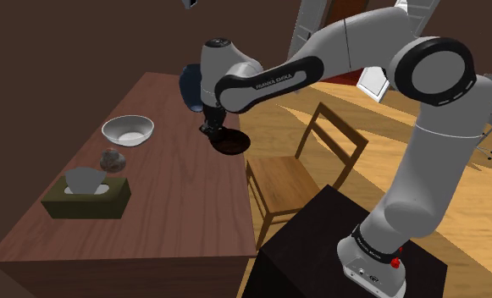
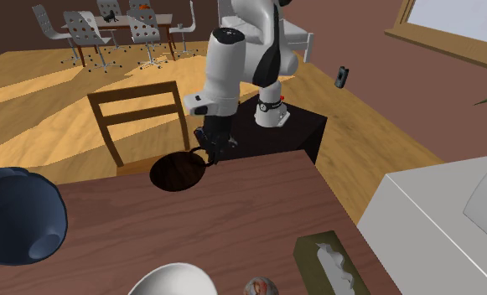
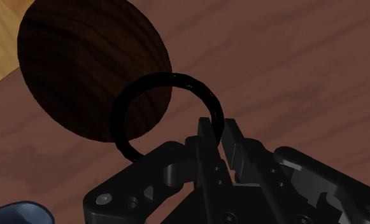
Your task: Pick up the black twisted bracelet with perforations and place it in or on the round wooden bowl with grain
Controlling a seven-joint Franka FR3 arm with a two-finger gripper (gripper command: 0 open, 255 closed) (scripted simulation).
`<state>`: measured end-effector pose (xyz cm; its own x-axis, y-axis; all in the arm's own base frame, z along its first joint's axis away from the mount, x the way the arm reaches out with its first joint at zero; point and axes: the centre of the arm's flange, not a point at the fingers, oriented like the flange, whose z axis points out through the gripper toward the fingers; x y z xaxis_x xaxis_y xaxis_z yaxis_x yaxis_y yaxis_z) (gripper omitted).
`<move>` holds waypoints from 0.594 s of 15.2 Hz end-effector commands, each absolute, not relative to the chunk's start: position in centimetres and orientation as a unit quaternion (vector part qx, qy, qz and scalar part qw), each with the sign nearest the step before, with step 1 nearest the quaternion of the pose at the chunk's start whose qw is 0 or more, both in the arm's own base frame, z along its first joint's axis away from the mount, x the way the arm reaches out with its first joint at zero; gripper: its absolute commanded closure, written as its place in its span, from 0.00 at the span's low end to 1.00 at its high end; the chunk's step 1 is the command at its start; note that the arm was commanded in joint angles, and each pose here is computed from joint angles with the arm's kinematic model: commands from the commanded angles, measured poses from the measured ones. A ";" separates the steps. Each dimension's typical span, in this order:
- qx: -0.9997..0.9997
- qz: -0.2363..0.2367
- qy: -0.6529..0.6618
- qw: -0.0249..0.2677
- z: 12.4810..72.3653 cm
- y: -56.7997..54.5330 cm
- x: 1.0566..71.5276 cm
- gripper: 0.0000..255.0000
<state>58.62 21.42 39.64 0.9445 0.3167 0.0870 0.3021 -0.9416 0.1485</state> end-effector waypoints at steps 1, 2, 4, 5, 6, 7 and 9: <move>0.984 0.055 0.158 0.067 39.7 19.0 59.5 1.00; 0.984 0.055 0.158 0.067 39.8 17.7 59.9 1.00; 0.984 0.055 0.158 0.067 39.9 15.2 60.6 1.00; 0.984 0.055 0.158 0.067 39.9 13.9 61.0 1.00; 0.984 0.055 0.158 0.067 40.0 12.6 61.4 1.00; 0.984 0.055 0.158 0.067 40.0 11.2 61.8 1.00; 0.984 0.055 0.158 0.067 39.0 11.2 61.8 1.00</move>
